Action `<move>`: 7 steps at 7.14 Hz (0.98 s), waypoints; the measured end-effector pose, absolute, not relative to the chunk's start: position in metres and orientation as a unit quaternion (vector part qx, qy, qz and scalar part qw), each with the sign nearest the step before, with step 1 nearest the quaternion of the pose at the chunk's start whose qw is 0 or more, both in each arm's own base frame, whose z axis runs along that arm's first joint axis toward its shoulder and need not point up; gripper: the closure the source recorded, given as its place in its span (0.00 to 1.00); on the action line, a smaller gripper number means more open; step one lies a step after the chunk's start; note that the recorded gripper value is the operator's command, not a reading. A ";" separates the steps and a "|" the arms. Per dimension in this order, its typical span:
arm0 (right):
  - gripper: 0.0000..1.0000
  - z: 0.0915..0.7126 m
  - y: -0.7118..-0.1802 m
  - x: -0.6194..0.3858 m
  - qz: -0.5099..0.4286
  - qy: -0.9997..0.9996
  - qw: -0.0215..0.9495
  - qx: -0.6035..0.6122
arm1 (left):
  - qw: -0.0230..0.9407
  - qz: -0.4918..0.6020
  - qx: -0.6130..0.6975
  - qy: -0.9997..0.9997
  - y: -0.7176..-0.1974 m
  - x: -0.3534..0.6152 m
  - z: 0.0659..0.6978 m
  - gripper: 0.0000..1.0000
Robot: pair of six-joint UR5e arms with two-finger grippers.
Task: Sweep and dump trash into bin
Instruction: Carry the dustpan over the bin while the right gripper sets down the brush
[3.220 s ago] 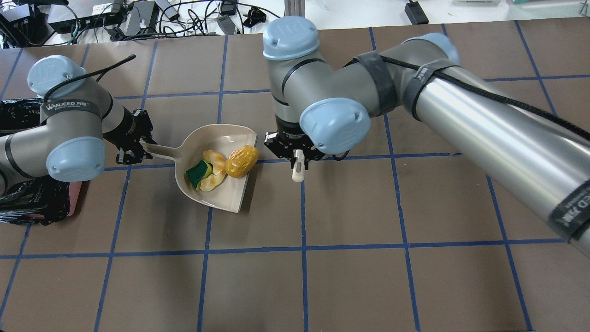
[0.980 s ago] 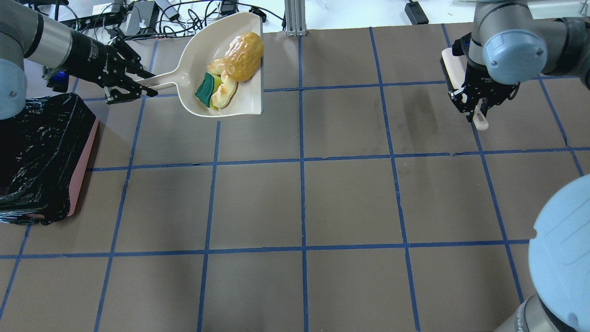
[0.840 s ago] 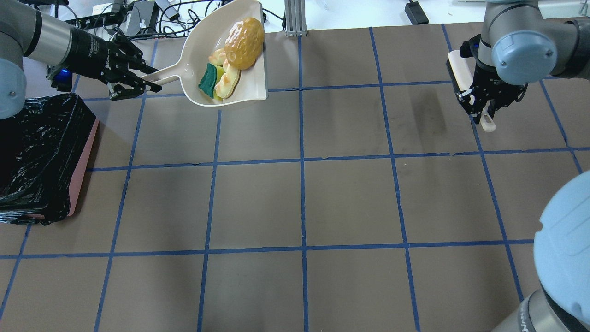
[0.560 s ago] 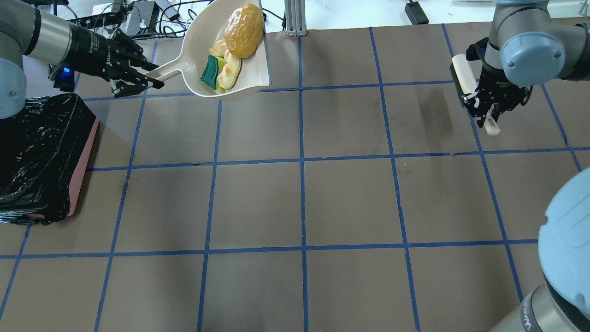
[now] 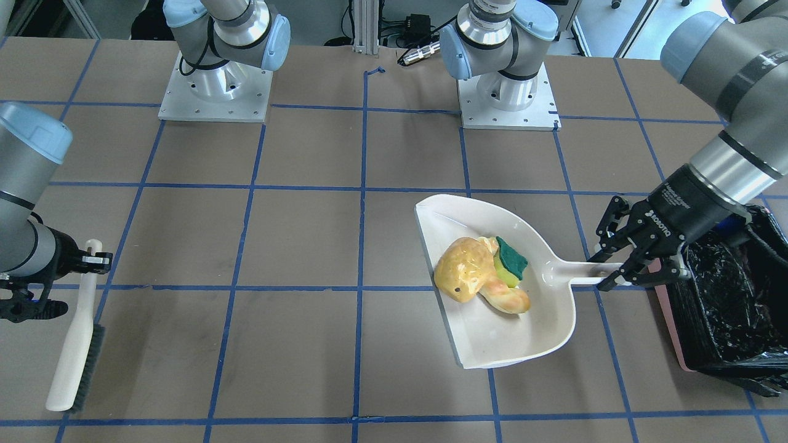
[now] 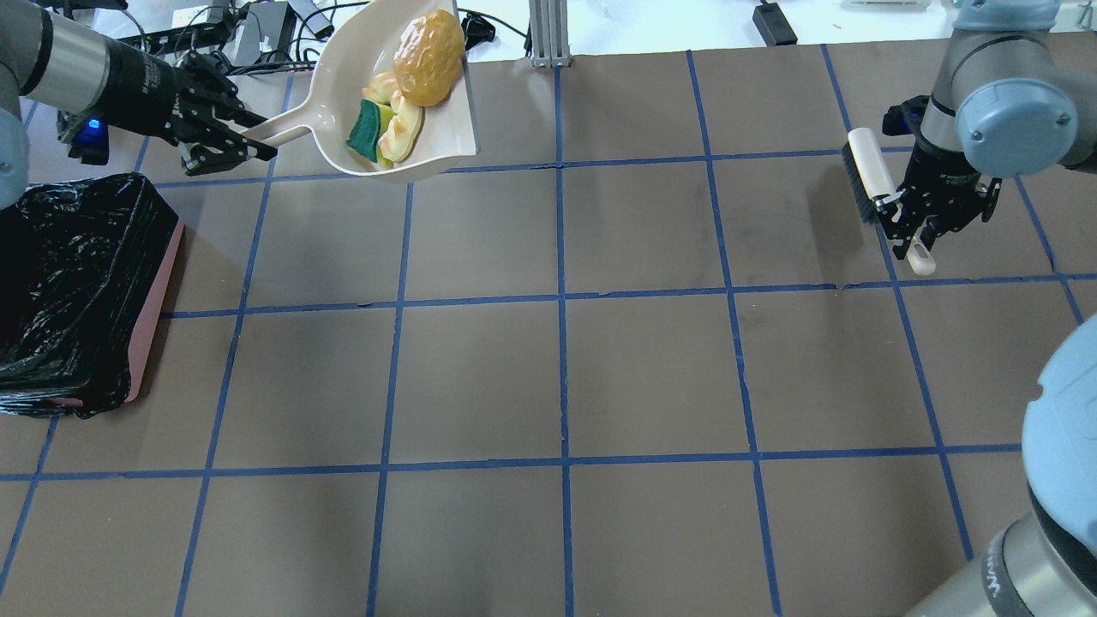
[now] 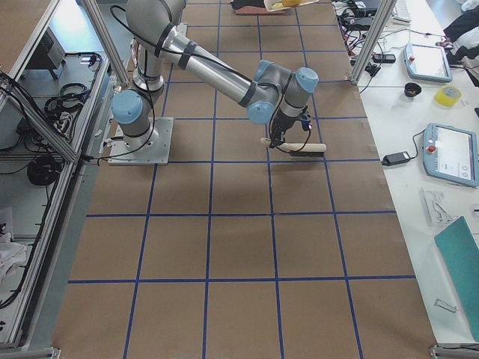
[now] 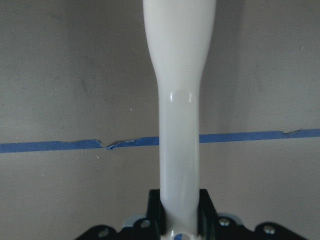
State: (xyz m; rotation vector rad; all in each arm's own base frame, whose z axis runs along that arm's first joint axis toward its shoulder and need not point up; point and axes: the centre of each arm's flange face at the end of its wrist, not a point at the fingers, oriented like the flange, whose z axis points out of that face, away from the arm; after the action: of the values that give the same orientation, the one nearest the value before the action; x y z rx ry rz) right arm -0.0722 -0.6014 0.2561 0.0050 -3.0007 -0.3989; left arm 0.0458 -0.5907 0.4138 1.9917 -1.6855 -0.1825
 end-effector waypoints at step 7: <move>0.28 0.244 -0.595 -0.074 -0.143 -0.988 0.056 0.010 | 0.249 -0.002 0.773 -0.583 -0.567 0.218 0.449 1.00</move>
State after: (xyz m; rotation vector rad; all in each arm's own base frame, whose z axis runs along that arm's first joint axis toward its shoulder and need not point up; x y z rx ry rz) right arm -0.0740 -0.5950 0.2441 0.0304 -2.9990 -0.4330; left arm 0.2180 -0.5666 0.4494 2.1053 -1.5893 -0.0048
